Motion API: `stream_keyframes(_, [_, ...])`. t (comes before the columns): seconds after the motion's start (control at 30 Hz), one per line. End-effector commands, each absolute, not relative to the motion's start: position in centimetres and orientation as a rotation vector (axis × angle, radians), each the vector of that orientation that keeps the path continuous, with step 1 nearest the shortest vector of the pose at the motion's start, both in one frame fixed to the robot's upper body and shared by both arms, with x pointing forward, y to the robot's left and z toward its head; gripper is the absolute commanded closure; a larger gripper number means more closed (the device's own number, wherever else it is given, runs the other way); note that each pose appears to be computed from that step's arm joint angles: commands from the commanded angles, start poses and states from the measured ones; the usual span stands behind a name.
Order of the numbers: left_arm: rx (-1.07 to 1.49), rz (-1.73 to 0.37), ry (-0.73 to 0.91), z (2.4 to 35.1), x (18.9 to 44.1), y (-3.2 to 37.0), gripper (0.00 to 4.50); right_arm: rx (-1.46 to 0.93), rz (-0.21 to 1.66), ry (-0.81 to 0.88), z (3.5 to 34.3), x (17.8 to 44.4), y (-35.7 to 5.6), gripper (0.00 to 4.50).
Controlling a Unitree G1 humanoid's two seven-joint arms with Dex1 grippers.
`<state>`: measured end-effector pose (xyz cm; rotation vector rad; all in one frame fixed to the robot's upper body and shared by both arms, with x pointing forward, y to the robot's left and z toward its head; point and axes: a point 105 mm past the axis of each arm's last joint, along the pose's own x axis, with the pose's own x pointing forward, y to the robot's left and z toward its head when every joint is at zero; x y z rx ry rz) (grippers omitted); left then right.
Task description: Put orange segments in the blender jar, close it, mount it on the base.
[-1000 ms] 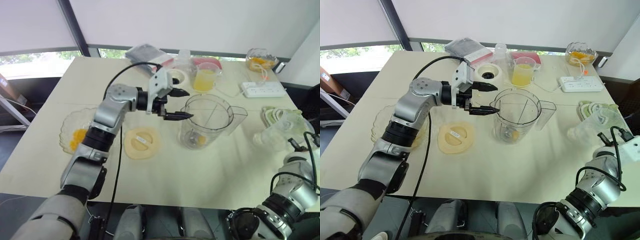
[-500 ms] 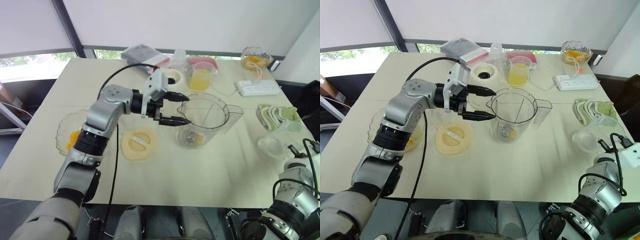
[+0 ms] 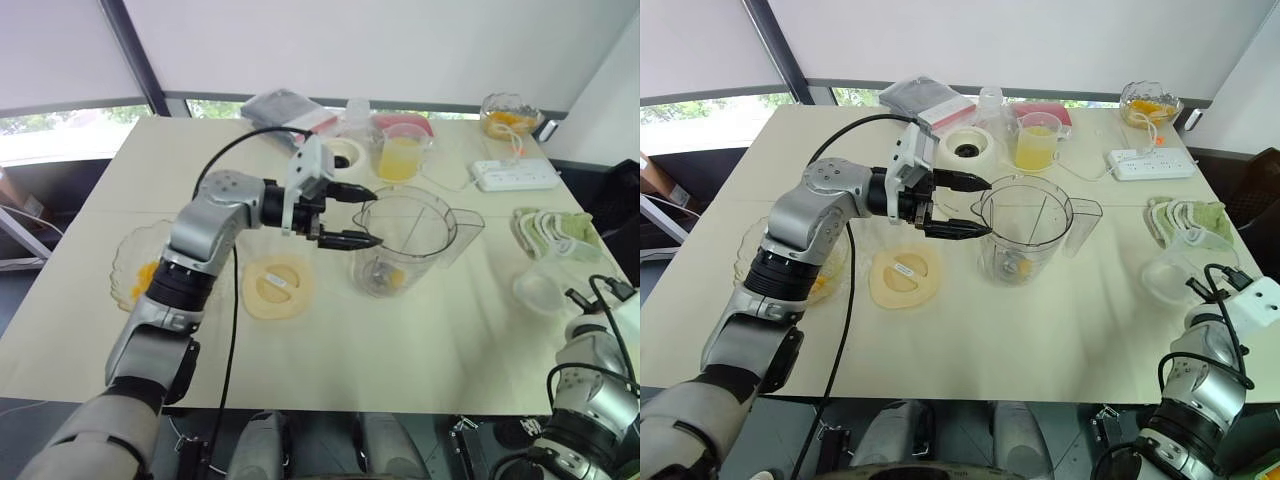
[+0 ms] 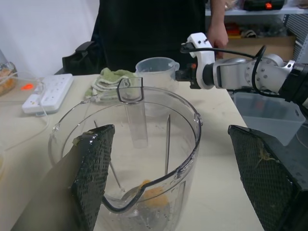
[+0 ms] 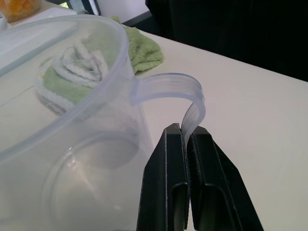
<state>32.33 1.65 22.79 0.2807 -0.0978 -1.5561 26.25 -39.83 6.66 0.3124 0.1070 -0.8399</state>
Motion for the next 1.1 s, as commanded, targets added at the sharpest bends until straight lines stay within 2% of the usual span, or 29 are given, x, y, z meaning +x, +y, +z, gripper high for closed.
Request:
stream_keyframes(0.03, [0.308,-1.555,-0.170,24.2,32.1,1.5,0.57,0.303,-0.838,0.049,8.2,26.2,-40.2,4.44])
stream_keyframes(0.93, [0.324,-1.554,-0.183,24.0,32.2,1.0,0.57,0.267,-0.778,0.060,8.6,26.5,-39.4,4.44])
stream_keyframes(0.97, [0.325,-1.554,-0.183,24.0,32.2,1.0,0.57,0.268,-0.781,0.060,8.6,26.5,-39.4,3.87])
stream_keyframes(1.07, [0.325,-1.554,-0.183,23.9,32.2,1.0,0.57,0.265,-0.779,0.061,8.7,26.6,-39.4,2.58])
stream_keyframes(1.1, [0.324,-1.554,-0.183,23.9,32.2,1.0,0.57,0.268,-0.777,0.057,8.8,26.6,-39.3,2.58])
